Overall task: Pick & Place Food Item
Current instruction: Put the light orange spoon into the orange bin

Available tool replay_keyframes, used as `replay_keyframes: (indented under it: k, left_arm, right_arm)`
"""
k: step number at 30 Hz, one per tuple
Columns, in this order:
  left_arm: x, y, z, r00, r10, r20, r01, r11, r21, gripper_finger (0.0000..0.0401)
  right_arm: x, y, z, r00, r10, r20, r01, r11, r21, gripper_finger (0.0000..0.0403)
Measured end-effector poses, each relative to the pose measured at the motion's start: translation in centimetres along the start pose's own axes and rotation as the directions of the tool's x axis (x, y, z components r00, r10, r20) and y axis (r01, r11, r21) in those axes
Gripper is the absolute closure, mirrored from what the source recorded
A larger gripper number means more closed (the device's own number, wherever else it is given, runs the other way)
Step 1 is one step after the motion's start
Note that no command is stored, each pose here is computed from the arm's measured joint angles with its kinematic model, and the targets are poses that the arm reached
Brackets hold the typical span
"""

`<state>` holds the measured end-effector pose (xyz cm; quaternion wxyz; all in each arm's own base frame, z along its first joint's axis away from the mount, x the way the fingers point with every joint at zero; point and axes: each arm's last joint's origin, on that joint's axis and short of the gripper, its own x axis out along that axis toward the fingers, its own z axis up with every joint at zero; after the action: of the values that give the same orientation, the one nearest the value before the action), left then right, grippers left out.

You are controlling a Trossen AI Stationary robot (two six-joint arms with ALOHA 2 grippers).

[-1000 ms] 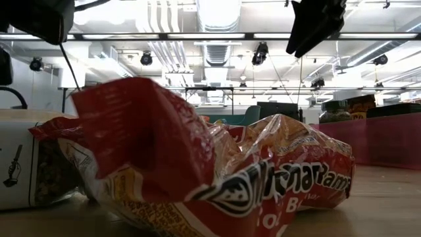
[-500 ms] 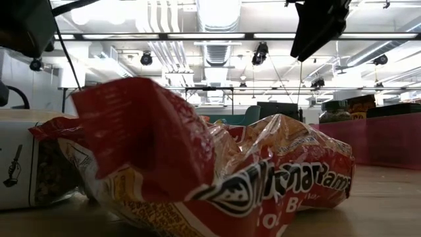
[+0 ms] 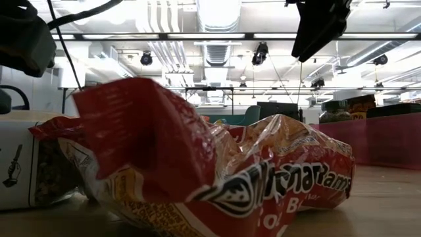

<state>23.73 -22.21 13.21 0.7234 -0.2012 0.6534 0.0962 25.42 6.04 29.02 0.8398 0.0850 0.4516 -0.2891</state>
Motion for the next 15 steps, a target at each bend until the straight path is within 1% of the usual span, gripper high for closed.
replay_keyframes:
  k: [4, 6, 8, 13, 15]
  left_arm:
    - [0.02, 0.03, 0.02, 1.0, 0.006, 0.01, -0.006, 1.0, 0.0, 0.0263]
    - [0.04, 0.07, 0.01, 1.0, 0.01, 0.008, -0.01, 1.0, 0.0, 0.0273]
    - [0.06, 0.14, -0.02, 1.0, 0.016, 0.008, -0.016, 1.0, 0.0, 0.0294]
    - [0.08, 0.24, -0.05, 1.0, 0.025, 0.008, -0.025, 1.0, -0.004, 0.0378]
    - [0.08, 0.23, -0.04, 1.0, 0.024, 0.009, -0.024, 1.0, -0.005, 0.0382]
  right_arm:
    - [0.0, 0.01, 0.01, 1.0, 0.002, 0.0, -0.002, 1.0, 0.002, 0.0122]
    - [0.0, 0.01, 0.01, 1.0, 0.002, 0.0, -0.002, 1.0, 0.003, 0.0122]
    - [0.0, 0.01, 0.01, 1.0, 0.002, 0.0, -0.002, 1.0, 0.005, 0.0122]
    - [0.0, 0.01, 0.01, 1.0, 0.002, 0.0, -0.002, 1.0, 0.012, 0.0122]
    - [0.0, 0.01, 0.01, 1.0, 0.002, 0.0, -0.002, 1.0, 0.012, 0.0122]
